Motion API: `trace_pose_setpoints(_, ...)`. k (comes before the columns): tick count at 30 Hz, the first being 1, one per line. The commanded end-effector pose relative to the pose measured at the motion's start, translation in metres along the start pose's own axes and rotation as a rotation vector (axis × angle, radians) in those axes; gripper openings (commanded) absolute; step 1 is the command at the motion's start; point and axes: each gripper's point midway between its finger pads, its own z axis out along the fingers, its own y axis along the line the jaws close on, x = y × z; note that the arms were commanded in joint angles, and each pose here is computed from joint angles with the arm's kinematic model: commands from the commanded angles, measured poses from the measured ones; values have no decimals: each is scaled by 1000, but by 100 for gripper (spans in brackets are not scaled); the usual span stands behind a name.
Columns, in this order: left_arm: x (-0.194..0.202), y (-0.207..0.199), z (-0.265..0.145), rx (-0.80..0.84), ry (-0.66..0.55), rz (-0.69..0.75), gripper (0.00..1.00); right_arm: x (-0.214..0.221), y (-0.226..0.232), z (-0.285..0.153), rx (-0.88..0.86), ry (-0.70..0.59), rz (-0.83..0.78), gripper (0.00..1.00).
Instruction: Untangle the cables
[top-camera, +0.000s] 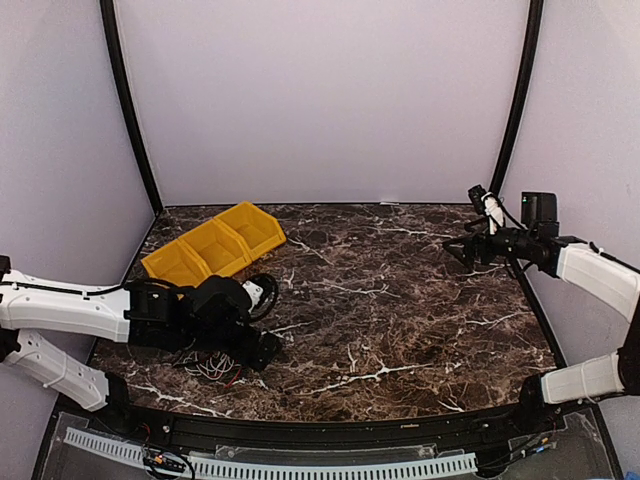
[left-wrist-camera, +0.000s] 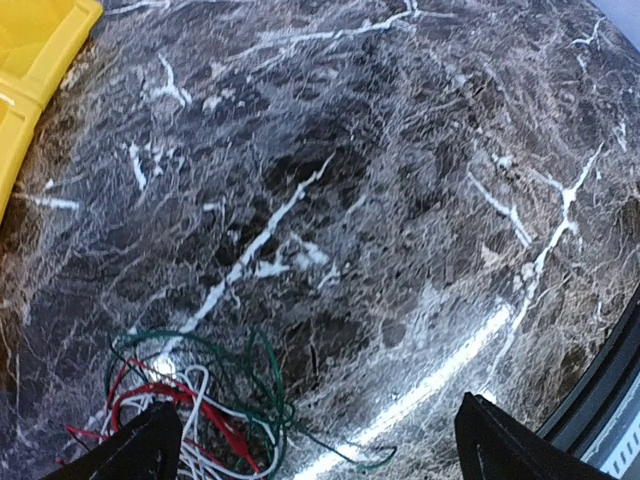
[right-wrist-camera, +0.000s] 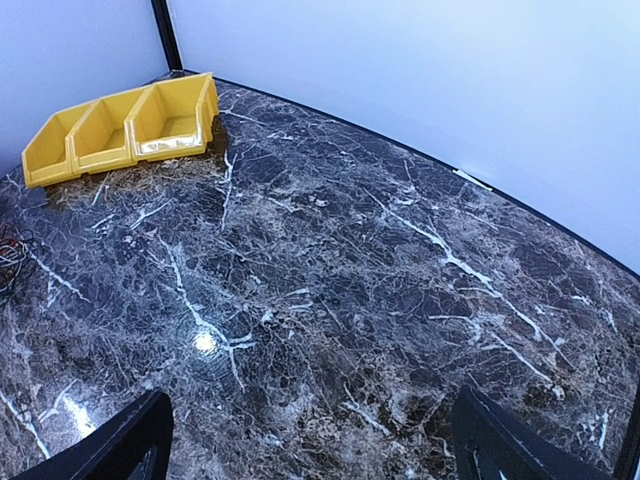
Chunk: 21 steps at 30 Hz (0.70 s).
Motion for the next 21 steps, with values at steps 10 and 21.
trace_pose_setpoints(10,80,91,-20,-276,145,-481,91,1,18,-1,-96,-29,-88,99)
trace_pose_setpoints(21,82,58,26,-109,173,-549,89,1,20,-1,-101,-29,-94,99)
